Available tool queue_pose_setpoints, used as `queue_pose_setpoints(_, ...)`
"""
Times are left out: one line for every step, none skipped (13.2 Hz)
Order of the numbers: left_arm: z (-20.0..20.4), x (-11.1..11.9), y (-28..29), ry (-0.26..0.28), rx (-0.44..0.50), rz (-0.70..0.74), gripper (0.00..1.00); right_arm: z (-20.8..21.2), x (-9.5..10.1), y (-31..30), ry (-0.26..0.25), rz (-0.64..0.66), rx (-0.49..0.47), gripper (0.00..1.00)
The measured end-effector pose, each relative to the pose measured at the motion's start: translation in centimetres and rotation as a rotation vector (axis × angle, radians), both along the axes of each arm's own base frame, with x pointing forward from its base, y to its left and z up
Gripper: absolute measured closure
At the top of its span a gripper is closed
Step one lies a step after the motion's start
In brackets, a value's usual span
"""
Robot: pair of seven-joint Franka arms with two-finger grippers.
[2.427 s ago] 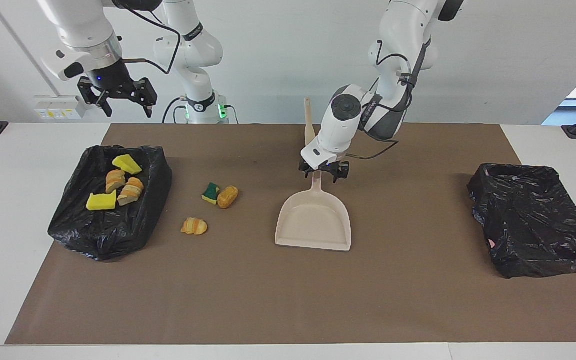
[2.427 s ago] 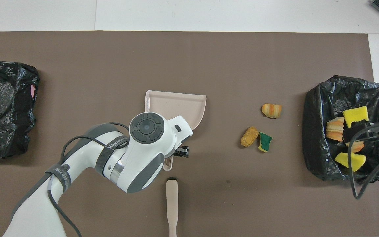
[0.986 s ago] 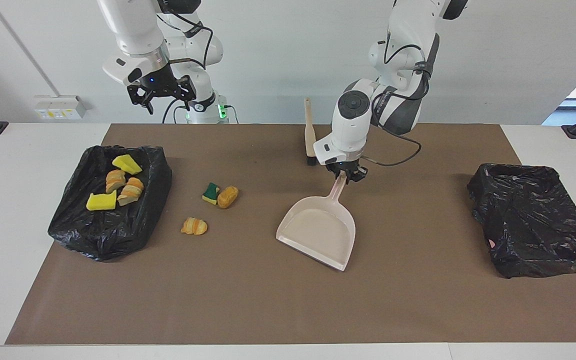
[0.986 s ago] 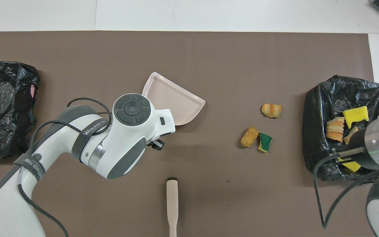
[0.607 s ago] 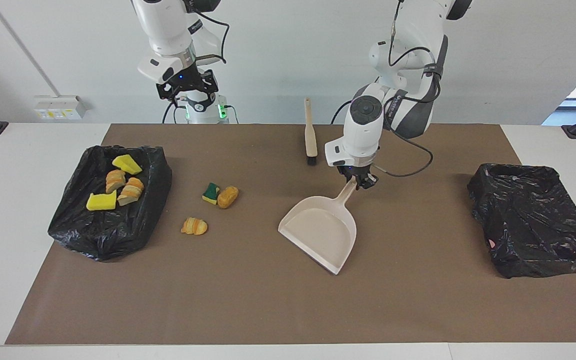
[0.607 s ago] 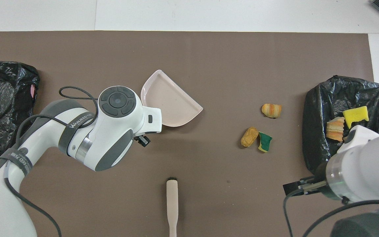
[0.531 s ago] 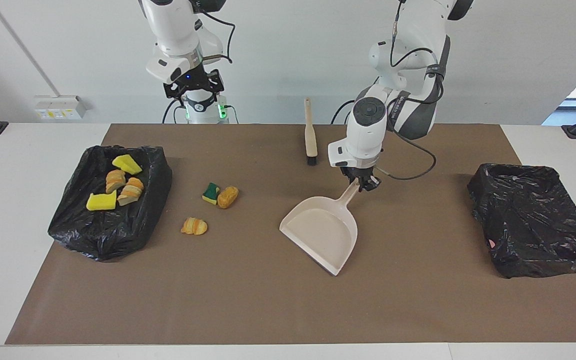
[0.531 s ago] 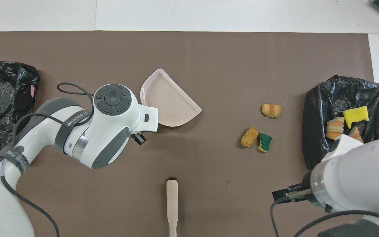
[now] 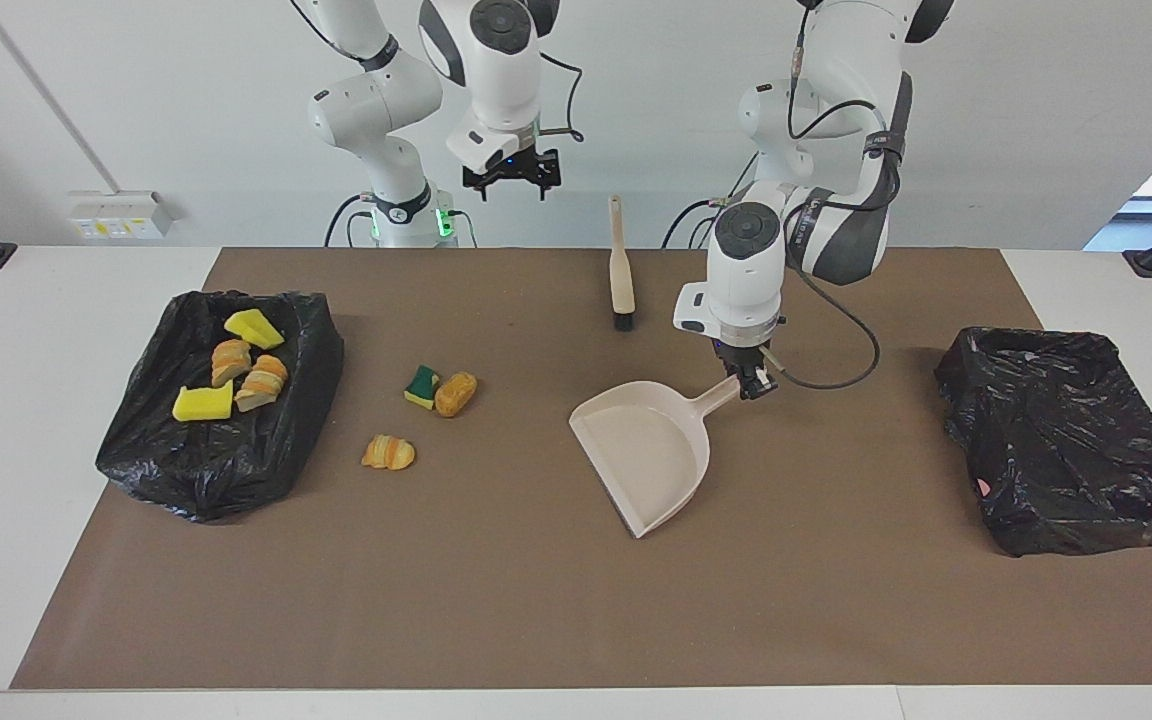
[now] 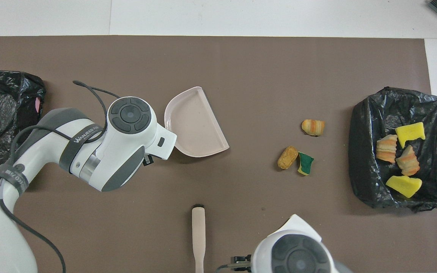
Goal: Sweep and dump trash in bin
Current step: 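Lift the dustpan with the left gripper while the right gripper reaches the brush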
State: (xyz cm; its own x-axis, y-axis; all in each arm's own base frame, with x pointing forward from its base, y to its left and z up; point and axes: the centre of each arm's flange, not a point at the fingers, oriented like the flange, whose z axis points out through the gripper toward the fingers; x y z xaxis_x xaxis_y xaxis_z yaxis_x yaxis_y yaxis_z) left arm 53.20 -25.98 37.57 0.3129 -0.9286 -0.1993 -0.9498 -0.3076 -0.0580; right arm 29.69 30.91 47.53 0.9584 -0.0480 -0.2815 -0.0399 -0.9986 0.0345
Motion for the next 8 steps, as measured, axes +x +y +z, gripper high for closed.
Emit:
queue_pose_setpoints(0.0, 0.0, 0.0, 0.005, 0.003, -0.031, 0.67, -1.2, -1.3, 2.3, 0.001, -0.055, 0.001, 0.00)
queue_pose_setpoints(-0.2, 0.0, 0.1, 0.019, 0.010, -0.097, 0.67, -2.6, -2.2, 4.4, 0.009, -0.115, 0.009, 0.00)
queue_pose_setpoints(-0.4, -0.1, 0.2, 0.036, 0.013, -0.170, 0.67, -4.0, -2.7, 6.1, 0.015, -0.166, 0.016, 0.00)
queue_pose_setpoints(-0.6, -0.2, 0.2, 0.049, 0.014, -0.225, 0.67, -5.8, -3.1, 8.0, 0.012, -0.217, 0.017, 0.00)
queue_pose_setpoints(-0.7, -0.3, 0.3, 0.055, 0.015, -0.249, 0.67, -7.7, -3.6, 9.6, 0.007, -0.249, 0.009, 0.00)
queue_pose_setpoints(-1.0, -0.4, 0.3, 0.061, 0.018, -0.266, 0.67, -9.8, -4.5, 11.1, 0.004, -0.262, -0.006, 0.00)
queue_pose_setpoints(-1.4, -0.7, 0.3, 0.067, 0.021, -0.274, 0.67, -11.4, -5.1, 12.1, 0.006, -0.264, -0.022, 0.00)
queue_pose_setpoints(-1.8, -1.1, 0.4, 0.074, 0.026, -0.278, 0.67, -12.3, -5.4, 12.5, 0.010, -0.264, -0.033, 0.00)
